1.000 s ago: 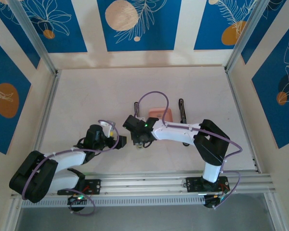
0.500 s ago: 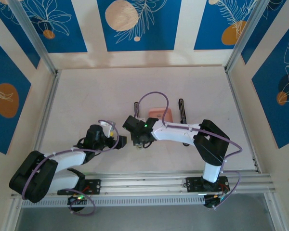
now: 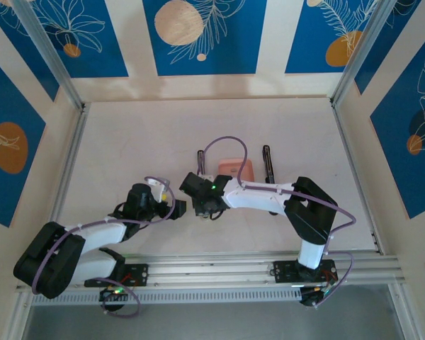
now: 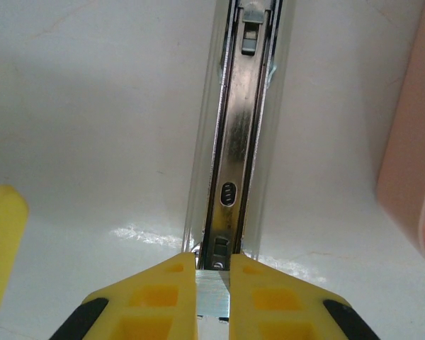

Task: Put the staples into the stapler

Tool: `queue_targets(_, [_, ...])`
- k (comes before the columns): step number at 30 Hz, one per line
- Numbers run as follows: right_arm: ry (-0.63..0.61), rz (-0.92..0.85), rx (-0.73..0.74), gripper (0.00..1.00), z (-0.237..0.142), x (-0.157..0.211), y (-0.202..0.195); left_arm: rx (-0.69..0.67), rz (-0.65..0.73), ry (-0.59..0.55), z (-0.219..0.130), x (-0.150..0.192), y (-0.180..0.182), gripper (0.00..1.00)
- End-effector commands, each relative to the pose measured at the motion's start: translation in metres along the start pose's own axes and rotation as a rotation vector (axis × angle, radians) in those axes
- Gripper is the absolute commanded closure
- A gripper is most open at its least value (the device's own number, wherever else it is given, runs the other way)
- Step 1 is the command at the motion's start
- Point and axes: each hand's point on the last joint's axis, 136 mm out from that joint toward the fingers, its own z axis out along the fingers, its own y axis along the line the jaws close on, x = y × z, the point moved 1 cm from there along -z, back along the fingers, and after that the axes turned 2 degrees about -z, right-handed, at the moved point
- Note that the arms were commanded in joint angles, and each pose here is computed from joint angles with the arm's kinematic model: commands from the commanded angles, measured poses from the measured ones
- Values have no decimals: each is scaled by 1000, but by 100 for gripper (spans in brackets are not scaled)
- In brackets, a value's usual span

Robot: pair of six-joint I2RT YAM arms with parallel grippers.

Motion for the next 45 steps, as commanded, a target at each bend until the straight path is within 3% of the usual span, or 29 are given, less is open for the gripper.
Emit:
queue_targets(1, [30, 6, 45, 85, 1, 13, -8, 1, 34, -1, -1, 0, -2, 0])
queue_targets(25, [31, 67, 69, 85, 5, 12, -6, -5, 47, -5, 0, -1, -2, 0])
queue_targets(45, [0, 60, 50, 76, -9, 4, -5, -1, 53, -3, 1, -2, -4, 0])
